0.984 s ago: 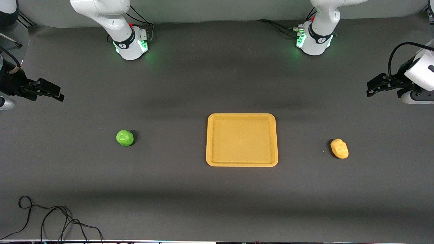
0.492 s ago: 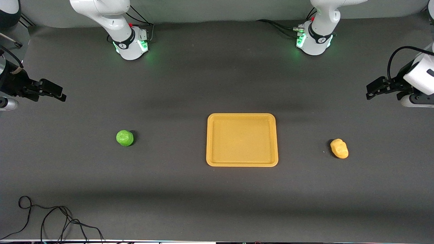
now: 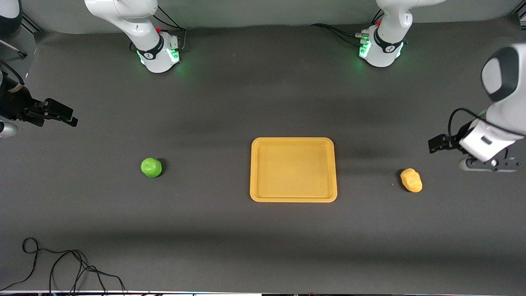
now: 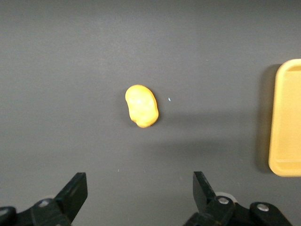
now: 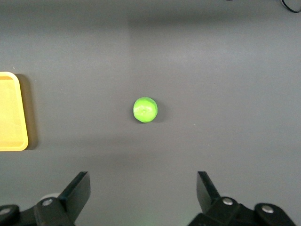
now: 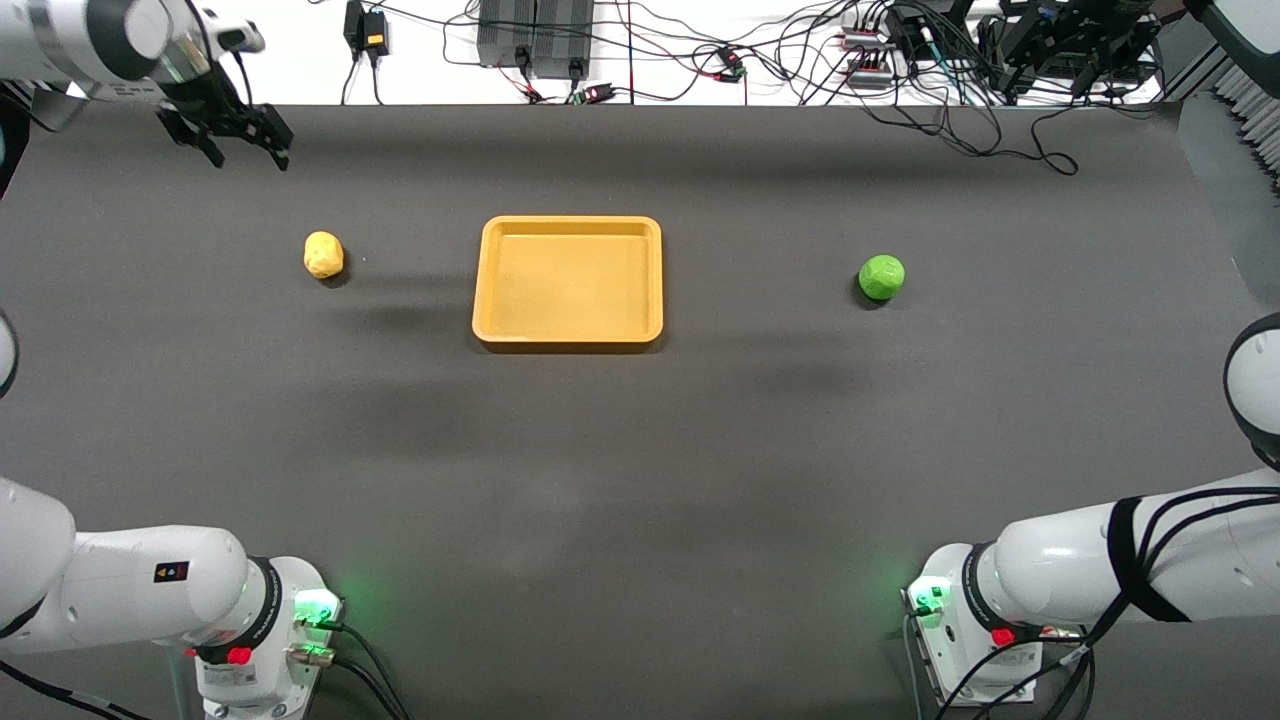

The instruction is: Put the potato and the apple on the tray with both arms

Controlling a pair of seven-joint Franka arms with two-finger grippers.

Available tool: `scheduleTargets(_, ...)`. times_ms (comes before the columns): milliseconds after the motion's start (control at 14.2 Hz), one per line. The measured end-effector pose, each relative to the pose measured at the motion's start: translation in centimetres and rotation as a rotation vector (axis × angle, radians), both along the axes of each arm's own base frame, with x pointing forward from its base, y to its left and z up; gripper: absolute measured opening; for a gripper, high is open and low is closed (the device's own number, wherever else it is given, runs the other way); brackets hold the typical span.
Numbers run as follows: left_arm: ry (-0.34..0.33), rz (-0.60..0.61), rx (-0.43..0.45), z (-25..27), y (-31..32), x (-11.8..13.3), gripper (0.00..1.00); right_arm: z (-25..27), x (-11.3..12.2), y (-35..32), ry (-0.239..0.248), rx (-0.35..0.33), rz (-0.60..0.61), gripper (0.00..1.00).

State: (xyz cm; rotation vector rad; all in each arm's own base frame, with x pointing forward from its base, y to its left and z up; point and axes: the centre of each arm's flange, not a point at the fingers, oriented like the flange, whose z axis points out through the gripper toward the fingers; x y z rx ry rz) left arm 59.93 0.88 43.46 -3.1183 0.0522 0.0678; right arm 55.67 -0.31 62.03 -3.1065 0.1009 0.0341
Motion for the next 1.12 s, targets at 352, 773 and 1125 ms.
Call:
scheduleTargets(352, 0.011, 0.023, -0.019, -11.2, 1.7, 2.4, 1.0, -1.8, 0.7, 0.3, 0.033, 0.001, 0.005, 1.0)
scheduleTargets(773, -0.029, 0.025, -0.041, -22.1, 1.5, 2.7, 1.0, -5.1, 1.7, 0.6, 0.047, 0.008, 0.036, 1.0)
scheduleTargets(1125, -0.022, 0.024, -0.042, -23.3, 1.5, 2.6, 0.86, -11.3, 1.8, 1.1, 0.061, 0.009, 0.068, 1.0)
